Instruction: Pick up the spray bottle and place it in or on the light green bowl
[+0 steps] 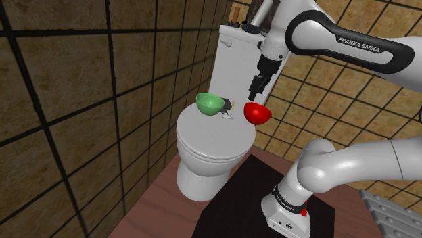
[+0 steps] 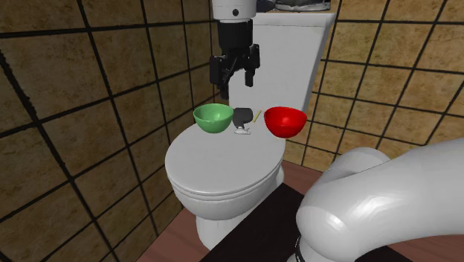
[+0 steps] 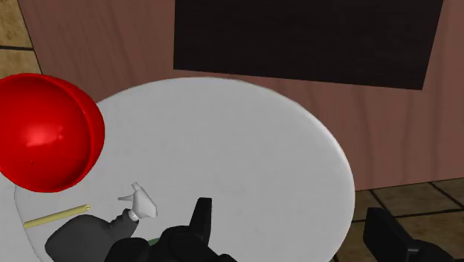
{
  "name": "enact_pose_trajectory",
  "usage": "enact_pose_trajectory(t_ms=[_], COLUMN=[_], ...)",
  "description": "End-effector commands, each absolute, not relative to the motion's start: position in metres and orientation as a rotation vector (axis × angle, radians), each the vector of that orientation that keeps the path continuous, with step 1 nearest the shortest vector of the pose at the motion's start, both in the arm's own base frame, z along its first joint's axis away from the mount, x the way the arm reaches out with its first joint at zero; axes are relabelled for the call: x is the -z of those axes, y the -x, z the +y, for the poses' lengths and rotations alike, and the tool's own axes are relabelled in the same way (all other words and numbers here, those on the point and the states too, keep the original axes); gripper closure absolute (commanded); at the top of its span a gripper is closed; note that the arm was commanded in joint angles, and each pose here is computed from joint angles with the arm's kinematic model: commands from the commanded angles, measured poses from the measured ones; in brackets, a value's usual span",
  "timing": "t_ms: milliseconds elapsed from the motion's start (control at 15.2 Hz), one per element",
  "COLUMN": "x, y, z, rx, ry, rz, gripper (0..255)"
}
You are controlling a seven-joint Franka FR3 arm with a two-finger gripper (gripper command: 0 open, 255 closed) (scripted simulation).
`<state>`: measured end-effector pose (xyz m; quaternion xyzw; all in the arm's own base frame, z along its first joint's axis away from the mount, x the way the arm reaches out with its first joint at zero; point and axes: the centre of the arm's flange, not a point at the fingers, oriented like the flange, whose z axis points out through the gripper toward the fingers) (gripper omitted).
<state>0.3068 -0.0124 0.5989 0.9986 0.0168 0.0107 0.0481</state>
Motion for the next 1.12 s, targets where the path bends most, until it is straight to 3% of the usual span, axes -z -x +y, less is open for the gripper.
enact_pose_trajectory(t_ms=[0, 1056], x=[-0.599, -0.464], y=[-0.307, -0.417], z=[-0.012, -0.136], rx=[-0.033, -0.01], ry=[-3.045, -3.063], rz=[0.051, -0.032], gripper=[0, 0])
